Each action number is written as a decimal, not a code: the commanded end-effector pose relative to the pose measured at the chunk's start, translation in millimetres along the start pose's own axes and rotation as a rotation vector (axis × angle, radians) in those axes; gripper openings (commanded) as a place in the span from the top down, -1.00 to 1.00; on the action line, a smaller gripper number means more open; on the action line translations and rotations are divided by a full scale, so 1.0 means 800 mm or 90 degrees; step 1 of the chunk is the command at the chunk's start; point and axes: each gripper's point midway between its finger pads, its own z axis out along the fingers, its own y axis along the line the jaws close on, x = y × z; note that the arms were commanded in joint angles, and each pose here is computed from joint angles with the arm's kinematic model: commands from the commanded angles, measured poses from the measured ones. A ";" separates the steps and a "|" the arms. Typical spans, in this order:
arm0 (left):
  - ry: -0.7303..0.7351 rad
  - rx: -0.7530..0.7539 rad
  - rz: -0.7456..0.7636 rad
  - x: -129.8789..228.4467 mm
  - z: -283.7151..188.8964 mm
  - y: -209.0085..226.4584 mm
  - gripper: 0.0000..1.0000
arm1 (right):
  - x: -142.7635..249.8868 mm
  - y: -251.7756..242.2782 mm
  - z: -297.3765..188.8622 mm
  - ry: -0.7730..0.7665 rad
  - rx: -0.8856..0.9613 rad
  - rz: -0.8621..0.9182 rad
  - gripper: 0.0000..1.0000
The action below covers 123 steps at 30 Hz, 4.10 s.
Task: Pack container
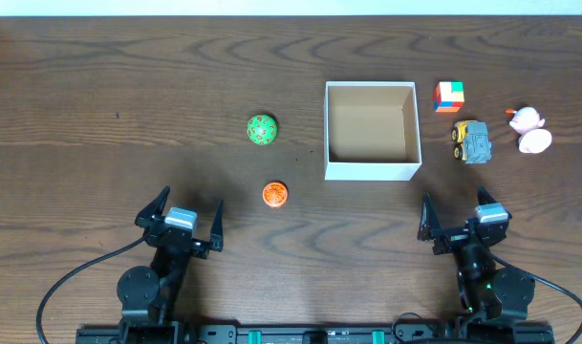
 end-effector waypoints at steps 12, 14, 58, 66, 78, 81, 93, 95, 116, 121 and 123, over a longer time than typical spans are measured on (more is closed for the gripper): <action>0.028 0.007 0.003 0.019 0.001 -0.003 -0.96 | 0.001 0.004 0.000 -0.001 -0.009 -0.001 -0.99; 0.028 0.007 0.003 0.019 0.001 -0.003 -0.96 | 0.001 0.004 0.000 -0.001 -0.009 -0.001 -0.98; 0.028 0.008 0.003 0.019 0.001 -0.003 -0.96 | 0.001 0.004 0.000 -0.001 -0.009 -0.001 -0.99; 0.028 0.008 0.003 0.019 0.001 -0.003 -0.96 | 0.000 0.004 0.000 -0.003 -0.009 -0.002 -0.99; 0.028 0.007 0.003 0.019 0.001 -0.003 -0.96 | -0.054 0.031 -0.007 -0.115 -0.083 -0.049 -0.98; 0.028 0.008 0.003 0.019 0.001 -0.003 -0.96 | -0.077 0.043 -0.014 -0.161 -0.110 -0.089 -0.97; 0.028 0.008 0.003 0.019 0.001 -0.003 -0.96 | -0.152 0.021 0.027 -0.054 -0.061 -0.197 -0.99; 0.028 0.008 0.003 0.019 0.001 -0.003 -0.96 | -0.152 0.020 0.049 0.026 -0.084 -0.163 -0.99; 0.028 0.007 0.003 0.019 0.001 -0.003 -0.96 | -0.211 -0.021 0.133 0.392 -0.054 -0.045 -0.99; 0.028 0.007 0.003 0.019 0.001 -0.003 -0.96 | -0.217 -0.014 0.142 0.418 -0.078 -0.005 -0.99; 0.028 0.007 0.003 0.019 0.001 -0.003 -0.96 | -0.212 -0.023 0.144 0.427 -0.055 -0.011 -0.98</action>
